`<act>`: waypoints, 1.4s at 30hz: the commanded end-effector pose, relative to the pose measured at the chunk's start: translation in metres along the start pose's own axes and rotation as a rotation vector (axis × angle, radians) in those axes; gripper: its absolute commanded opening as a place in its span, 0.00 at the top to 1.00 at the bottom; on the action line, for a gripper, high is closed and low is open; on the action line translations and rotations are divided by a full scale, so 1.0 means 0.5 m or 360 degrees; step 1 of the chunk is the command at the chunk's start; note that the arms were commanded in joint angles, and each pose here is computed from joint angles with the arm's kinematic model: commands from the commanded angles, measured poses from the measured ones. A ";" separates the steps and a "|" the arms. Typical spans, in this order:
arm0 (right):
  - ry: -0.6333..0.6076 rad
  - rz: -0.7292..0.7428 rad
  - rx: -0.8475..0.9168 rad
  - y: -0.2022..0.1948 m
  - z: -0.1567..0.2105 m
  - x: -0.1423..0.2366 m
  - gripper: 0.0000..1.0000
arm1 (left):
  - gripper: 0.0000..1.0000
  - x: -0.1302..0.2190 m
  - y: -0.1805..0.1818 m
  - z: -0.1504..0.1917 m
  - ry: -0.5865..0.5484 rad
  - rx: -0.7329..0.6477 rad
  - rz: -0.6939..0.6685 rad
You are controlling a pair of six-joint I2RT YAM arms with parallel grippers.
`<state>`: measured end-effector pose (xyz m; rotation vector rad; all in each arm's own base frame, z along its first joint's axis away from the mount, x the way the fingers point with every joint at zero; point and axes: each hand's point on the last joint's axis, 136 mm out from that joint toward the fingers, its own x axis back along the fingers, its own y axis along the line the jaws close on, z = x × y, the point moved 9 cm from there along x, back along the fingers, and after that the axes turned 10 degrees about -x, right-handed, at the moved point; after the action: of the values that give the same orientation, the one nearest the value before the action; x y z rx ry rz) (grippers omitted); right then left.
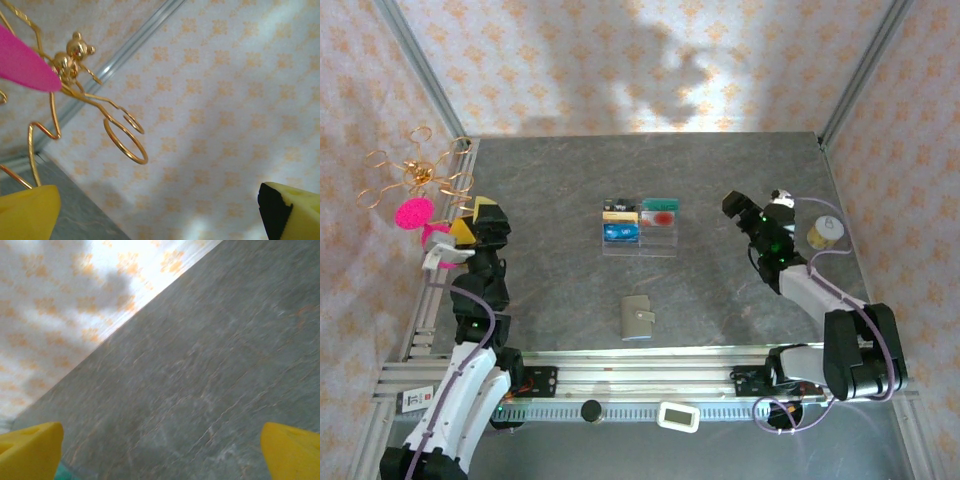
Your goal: Take the credit cards out of the card holder
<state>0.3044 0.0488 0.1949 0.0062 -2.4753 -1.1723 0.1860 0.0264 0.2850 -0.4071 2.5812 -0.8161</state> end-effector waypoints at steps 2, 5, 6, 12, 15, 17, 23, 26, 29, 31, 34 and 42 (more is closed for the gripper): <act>0.0251 -0.0139 0.0081 0.025 0.048 0.023 0.07 | 0.01 -0.010 -0.026 0.020 0.0299 0.0127 0.0134; 0.0340 -0.0157 0.0152 0.039 0.075 0.045 0.12 | 0.01 -0.013 -0.043 0.027 0.0398 0.0100 0.0251; 0.0366 -0.0148 0.0175 0.042 0.085 0.053 0.12 | 0.01 -0.011 -0.050 0.028 0.0417 0.0110 0.0320; 0.0605 -0.0164 0.0270 0.060 0.149 0.106 0.19 | 0.01 0.008 -0.060 0.032 0.0493 0.0309 0.0472; 0.0809 -0.0185 0.0280 0.059 0.202 0.127 0.21 | 0.01 0.017 -0.074 0.047 0.0634 0.0334 0.0579; 0.0966 -0.0194 0.0286 0.057 0.241 0.136 0.22 | 0.03 0.026 -0.084 0.067 0.0770 0.0325 0.0614; 0.1413 -0.0255 0.0316 0.060 0.364 0.155 0.29 | 0.10 0.092 -0.121 0.148 0.1210 0.0186 0.0753; 0.1520 -0.0245 0.0379 0.067 0.412 0.152 0.29 | 0.11 0.137 -0.117 0.200 0.1382 0.0195 0.0808; 0.1570 -0.0226 0.0420 0.076 0.442 0.144 0.33 | 0.13 0.171 -0.111 0.240 0.1529 0.0139 0.0818; 0.1555 -0.0199 0.0448 0.078 0.451 0.137 0.35 | 0.15 0.185 -0.106 0.255 0.1589 0.0105 0.0819; 0.1548 -0.0189 0.0469 0.083 0.458 0.130 0.36 | 0.18 0.197 -0.098 0.271 0.1651 0.0105 0.0819; 0.1551 -0.0132 0.0541 0.094 0.480 0.114 0.38 | 0.23 0.197 -0.104 0.270 0.1681 0.0055 0.0844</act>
<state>0.1709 0.2415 0.1145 0.6319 -1.7186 -0.5553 0.1701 -0.1148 0.1816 0.9031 3.2971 -1.0811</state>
